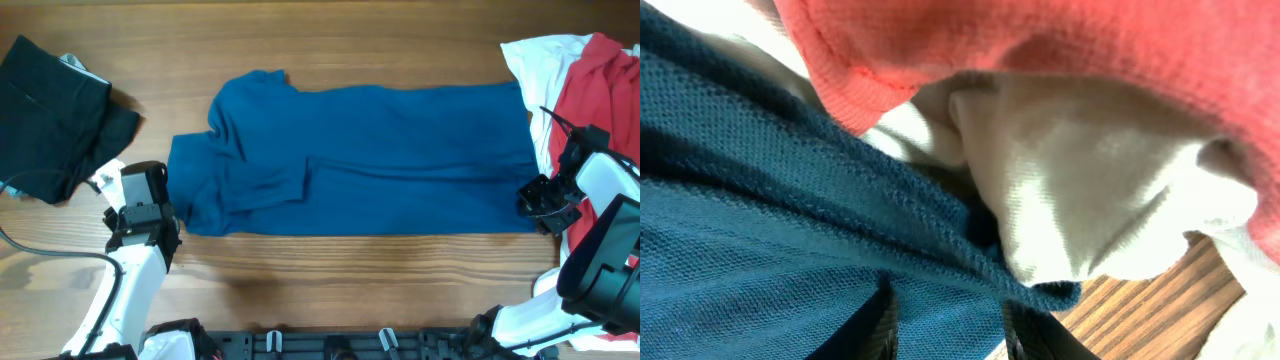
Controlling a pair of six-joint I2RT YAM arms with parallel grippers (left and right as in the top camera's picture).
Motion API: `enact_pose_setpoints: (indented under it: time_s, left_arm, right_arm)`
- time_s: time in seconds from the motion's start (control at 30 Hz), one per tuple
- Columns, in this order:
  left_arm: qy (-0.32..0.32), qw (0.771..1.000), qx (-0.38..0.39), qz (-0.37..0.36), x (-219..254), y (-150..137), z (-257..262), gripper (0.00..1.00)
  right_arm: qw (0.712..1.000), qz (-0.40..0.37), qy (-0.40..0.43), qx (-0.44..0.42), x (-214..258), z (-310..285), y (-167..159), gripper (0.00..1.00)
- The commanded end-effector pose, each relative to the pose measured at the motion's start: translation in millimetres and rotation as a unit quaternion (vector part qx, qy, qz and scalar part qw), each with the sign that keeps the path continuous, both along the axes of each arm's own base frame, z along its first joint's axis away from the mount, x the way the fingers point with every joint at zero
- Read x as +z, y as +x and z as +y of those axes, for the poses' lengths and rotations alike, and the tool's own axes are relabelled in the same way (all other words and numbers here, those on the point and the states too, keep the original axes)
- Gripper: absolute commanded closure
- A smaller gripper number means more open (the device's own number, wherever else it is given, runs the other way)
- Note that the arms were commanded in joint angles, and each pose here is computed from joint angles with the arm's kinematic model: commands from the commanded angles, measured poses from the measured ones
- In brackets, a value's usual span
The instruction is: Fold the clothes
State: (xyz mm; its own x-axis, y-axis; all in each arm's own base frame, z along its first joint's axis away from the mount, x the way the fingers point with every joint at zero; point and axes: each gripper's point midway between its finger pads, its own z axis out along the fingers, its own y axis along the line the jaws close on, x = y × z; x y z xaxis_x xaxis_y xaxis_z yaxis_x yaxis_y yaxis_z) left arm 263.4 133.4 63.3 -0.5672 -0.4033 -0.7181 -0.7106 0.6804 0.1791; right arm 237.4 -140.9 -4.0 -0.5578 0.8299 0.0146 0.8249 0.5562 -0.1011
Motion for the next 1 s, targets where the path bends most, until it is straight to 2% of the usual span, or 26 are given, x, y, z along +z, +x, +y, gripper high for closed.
enact_pose_setpoints:
  time_s: [0.0,0.13,0.23,0.27,0.47,0.6,0.77,0.87,0.97]
  left_arm:
    - [-0.024,0.999,-0.024,-0.028,9,13,-9,0.62]
    - [-0.13,0.974,-0.159,-0.098,38,50,-61,0.73]
    - [-0.201,0.937,-0.251,-0.136,61,60,-107,0.8]
    - [-0.217,0.93,-0.268,-0.127,59,56,-119,0.82]
    - [-0.259,0.923,-0.285,-0.015,11,28,-150,0.81]
    - [-0.272,0.924,-0.262,0.053,-32,18,-148,0.81]
    - [-0.28,0.927,-0.226,0.106,-72,12,-136,0.8]
    - [-0.316,0.932,-0.133,0.115,-90,1,-120,0.81]
    - [-0.353,0.928,-0.027,0.119,-98,-19,-101,0.81]
  right_arm:
    - [1.0,0.02,0.007,-0.004,-19,2,-10,0.65]
    - [1.0,0.016,0.013,-0.004,-20,3,-9,0.65]
    - [0.998,-0.019,0.051,0.033,-21,15,5,0.66]
    - [0.996,-0.037,0.068,0.048,-20,20,12,0.66]
    - [0.985,-0.096,0.118,0.082,-14,36,36,0.66]
    - [0.985,-0.098,0.116,0.082,-13,35,38,0.63]
    - [0.99,-0.056,0.102,0.078,-15,31,20,0.63]
    - [0.991,-0.037,0.105,0.077,-15,32,11,0.63]
    - [0.995,0.01,0.081,0.054,-14,26,-8,0.63]
